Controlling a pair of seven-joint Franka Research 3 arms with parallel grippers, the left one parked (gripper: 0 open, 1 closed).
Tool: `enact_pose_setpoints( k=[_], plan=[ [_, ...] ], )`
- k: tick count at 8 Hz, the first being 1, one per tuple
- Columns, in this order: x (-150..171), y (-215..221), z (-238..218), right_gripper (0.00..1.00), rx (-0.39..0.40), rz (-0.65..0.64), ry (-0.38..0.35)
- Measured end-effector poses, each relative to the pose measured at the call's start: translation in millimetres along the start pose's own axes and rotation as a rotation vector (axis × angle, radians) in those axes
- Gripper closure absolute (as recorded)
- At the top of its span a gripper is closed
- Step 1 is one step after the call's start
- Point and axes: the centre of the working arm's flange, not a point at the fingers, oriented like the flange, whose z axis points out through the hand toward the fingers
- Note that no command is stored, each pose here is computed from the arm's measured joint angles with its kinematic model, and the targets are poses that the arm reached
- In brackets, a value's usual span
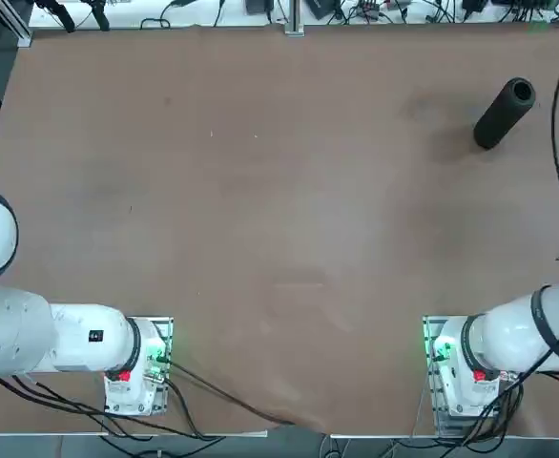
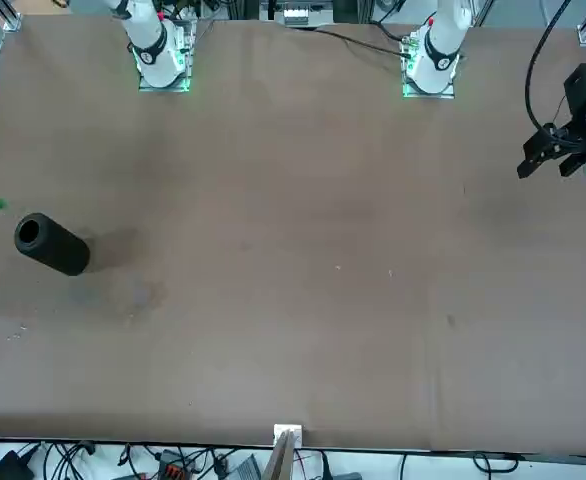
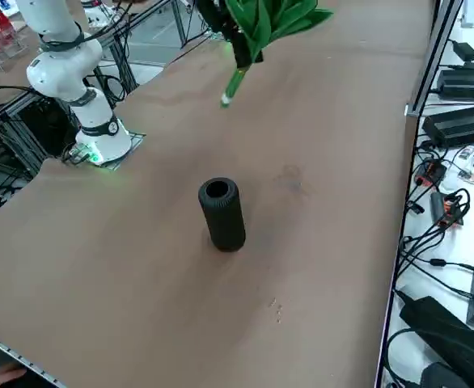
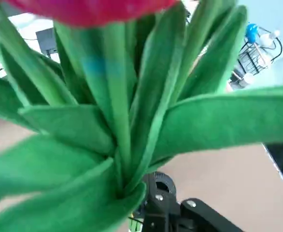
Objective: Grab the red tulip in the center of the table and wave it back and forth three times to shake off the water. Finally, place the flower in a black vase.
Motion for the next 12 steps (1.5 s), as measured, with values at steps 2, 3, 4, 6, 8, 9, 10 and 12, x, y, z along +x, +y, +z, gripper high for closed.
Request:
enact_pose_setpoints(
  k=[2,3,4,6,8,9,10,12],
  plan=[
    [-21,-62,-14,0.89,0.052,-0.092,-0.007],
    [-49,-121,-31,0.89,0.094,-0.107,-0.01],
    [-85,-180,-52,0.89,0.125,-0.067,-0.022],
    [-154,-255,-84,0.89,0.136,0.017,-0.065],
    [-174,-266,-91,0.89,0.102,0.086,-0.092],
    [-159,-246,-87,0.89,0.07,0.116,-0.094],
    [-132,-209,-79,0.89,0.043,0.108,-0.09],
    [-64,-97,-51,0.89,-0.006,0.008,-0.087]
  ],
)
